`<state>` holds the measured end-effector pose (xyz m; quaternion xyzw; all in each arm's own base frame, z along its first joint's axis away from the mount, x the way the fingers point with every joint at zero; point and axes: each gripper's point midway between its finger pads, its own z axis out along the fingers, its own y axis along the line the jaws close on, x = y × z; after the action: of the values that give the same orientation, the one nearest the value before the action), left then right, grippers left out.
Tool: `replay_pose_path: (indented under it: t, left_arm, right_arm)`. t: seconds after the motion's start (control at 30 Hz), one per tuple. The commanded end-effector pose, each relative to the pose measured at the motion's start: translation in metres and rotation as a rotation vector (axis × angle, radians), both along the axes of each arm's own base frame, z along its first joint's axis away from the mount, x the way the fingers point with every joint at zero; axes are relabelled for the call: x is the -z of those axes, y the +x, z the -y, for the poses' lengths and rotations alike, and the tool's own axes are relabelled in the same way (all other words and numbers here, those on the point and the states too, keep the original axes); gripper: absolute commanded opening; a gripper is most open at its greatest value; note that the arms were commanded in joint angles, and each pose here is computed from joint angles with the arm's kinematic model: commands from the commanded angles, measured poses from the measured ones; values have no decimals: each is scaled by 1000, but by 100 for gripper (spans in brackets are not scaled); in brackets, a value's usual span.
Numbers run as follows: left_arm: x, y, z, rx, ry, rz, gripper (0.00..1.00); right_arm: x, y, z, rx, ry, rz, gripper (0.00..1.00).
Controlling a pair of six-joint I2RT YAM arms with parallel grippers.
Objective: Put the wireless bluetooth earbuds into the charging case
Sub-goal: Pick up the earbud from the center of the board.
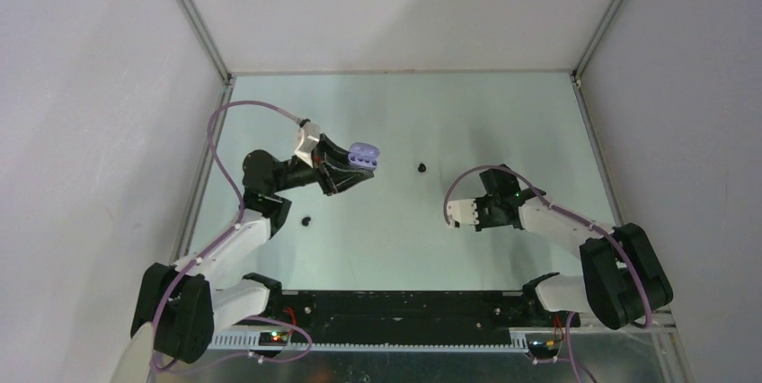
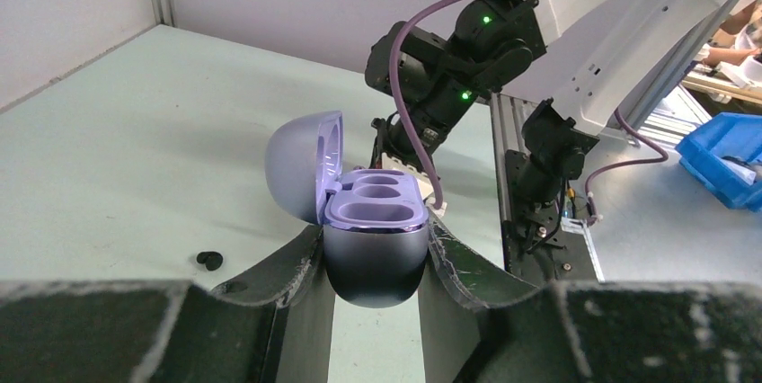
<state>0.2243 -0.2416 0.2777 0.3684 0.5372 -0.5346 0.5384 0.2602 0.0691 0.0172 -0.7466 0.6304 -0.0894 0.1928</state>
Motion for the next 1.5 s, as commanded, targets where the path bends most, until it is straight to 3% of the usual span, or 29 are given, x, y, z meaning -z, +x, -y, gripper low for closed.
replay_pose_path:
  t: [0.0,0.33,0.4,0.5,0.63,0.87,1.13,1.47]
  left_arm:
    - [-24,0,-1,1,-14,99,0]
    - [-23,-1,0,6,-9,101,0]
    - [-22,0,-1,2,-6,105,0]
    - [-21,-1,-1,5,0,105,0]
    - [-21,-2,-1,7,2,106,0]
    - [-19,-1,0,12,8,97,0]
    - [-17,0,0,10,20,94,0]
    - [-15,2,1,11,24,90,0]
  right_arm:
    - [-23,-5,-21,3,136,-26,0]
    - [-108,-2,-54,9,407,34,0]
    - [-105,-1,-50,41,384,28,1]
    - [-92,0,-36,127,312,-11,17]
    - [-74,-3,-20,239,297,-109,25]
    - [-56,9,-1,268,332,-60,29]
    - [-37,10,-6,275,355,-133,29]
    - [-31,20,-7,298,361,-120,29]
